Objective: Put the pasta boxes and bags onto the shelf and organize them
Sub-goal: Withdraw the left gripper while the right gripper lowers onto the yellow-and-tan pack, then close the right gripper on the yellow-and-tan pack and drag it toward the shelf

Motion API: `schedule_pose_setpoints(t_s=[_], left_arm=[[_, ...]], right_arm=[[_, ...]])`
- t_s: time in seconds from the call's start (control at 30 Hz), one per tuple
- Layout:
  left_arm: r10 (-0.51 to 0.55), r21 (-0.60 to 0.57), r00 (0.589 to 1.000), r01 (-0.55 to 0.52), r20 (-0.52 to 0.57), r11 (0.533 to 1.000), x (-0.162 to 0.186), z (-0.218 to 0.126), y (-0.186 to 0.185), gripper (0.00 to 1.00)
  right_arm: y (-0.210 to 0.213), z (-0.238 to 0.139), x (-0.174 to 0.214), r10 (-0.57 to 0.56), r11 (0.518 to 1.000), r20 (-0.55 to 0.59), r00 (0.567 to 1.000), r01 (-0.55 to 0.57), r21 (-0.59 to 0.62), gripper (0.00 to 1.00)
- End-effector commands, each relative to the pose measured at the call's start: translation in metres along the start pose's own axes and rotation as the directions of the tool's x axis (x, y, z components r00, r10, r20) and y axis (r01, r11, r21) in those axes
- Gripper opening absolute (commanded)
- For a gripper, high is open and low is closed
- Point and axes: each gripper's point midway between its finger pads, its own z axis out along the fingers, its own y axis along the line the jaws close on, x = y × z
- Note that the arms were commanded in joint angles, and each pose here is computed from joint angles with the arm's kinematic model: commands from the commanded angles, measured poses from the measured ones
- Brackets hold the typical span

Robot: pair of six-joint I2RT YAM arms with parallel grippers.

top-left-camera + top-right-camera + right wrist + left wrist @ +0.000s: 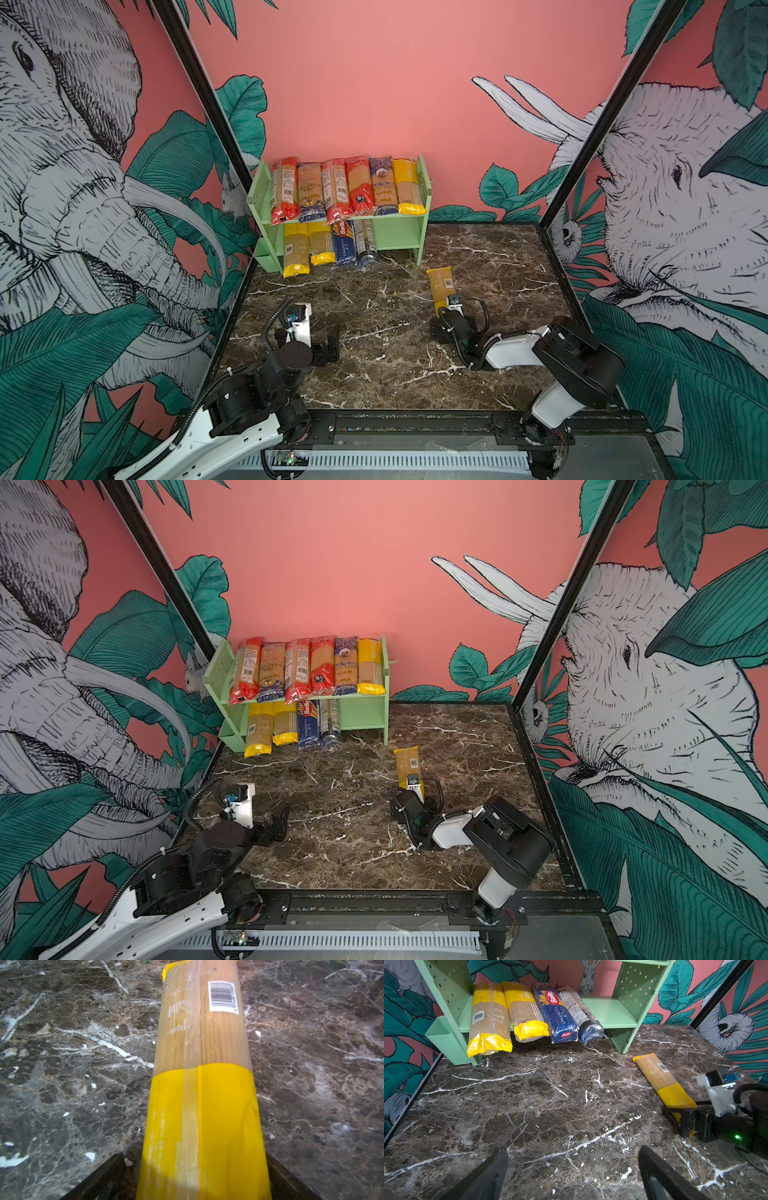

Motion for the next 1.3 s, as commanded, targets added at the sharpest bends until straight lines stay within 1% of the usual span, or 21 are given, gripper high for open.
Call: schedule_pose_setpoints(t_s=[0.0,0.03,0.07,0.13,0.2,0.23,0.3,0.37,0.5,0.53,0.63,0.7,0.73,0.87,0.97,1.27], left_arm=[[0.020,-0.018,1.000,-0.020,0.003,1.000,-0.002,0.005,-0.003,0.97],[0.024,-0.018,1.000,-0.024,0.005,1.000,-0.004,0.007,-0.005,0.97],[0.028,-0.019,1.000,-0.027,0.007,0.999,-0.005,0.008,-0.006,0.97],[0.028,-0.019,1.000,-0.028,0.012,0.999,-0.007,0.009,-0.008,0.97],[0.029,-0.014,0.999,-0.029,0.018,0.999,-0.009,0.010,-0.010,0.97],[0.030,-0.014,0.999,-0.029,0.021,0.999,-0.010,0.010,-0.011,0.97],[0.030,-0.014,0.999,-0.029,0.025,0.999,-0.012,0.009,-0.010,0.97],[0.030,-0.018,0.999,-0.029,0.028,0.999,-0.013,0.008,-0.009,0.97],[0.030,-0.031,0.999,-0.029,0.039,0.999,-0.016,0.002,-0.002,0.97],[0.029,-0.036,0.999,-0.028,0.043,0.999,-0.017,0.000,0.000,0.97],[0.025,-0.043,0.998,-0.022,0.059,0.999,-0.021,-0.005,0.006,0.98],[0.029,-0.044,0.997,-0.026,0.067,0.999,-0.022,-0.008,0.008,0.98],[0.028,-0.047,0.997,-0.025,0.069,0.999,-0.023,-0.009,0.009,0.98],[0.027,-0.043,0.998,-0.024,0.064,0.999,-0.022,-0.008,0.008,0.99],[0.034,-0.049,0.998,-0.031,0.057,0.998,-0.022,-0.007,0.008,0.99],[0.029,-0.068,0.996,-0.024,0.082,0.997,-0.031,-0.011,0.012,0.99]], right_arm=[[-0.036,-0.004,0.080,-0.073,0.993,-0.246,0.967,0.094,0.074,0.99],[-0.036,-0.004,0.082,-0.072,0.993,-0.250,0.966,0.093,0.072,0.98],[-0.036,-0.004,0.084,-0.068,0.993,-0.255,0.965,0.089,0.072,0.94],[-0.037,-0.004,0.087,-0.070,0.993,-0.267,0.961,0.092,0.070,0.77],[-0.035,-0.004,0.091,-0.082,0.993,-0.287,0.954,0.103,0.059,0.51],[-0.033,-0.004,0.092,-0.091,0.993,-0.298,0.950,0.110,0.048,0.43],[-0.028,-0.004,0.093,-0.101,0.993,-0.314,0.944,0.114,0.023,0.31],[-0.024,-0.006,0.089,-0.094,0.995,-0.308,0.947,0.101,0.007,0.24],[-0.016,-0.014,0.077,-0.090,0.996,-0.290,0.953,0.083,-0.036,0.16],[-0.012,-0.018,0.066,-0.084,0.996,-0.267,0.960,0.072,-0.053,0.14],[-0.004,-0.027,0.046,-0.091,0.994,-0.245,0.965,0.074,-0.076,0.11],[0.001,-0.034,0.032,-0.091,0.993,-0.231,0.969,0.071,-0.093,0.01],[0.004,-0.038,0.025,-0.090,0.992,-0.224,0.970,0.068,-0.103,0.00],[0.016,-0.048,0.003,-0.072,0.989,-0.188,0.980,0.045,-0.144,0.00],[0.022,-0.054,-0.009,-0.067,0.985,-0.183,0.981,0.036,-0.166,0.00],[0.044,-0.074,-0.044,-0.048,0.967,-0.144,0.988,0.010,-0.255,0.00]])
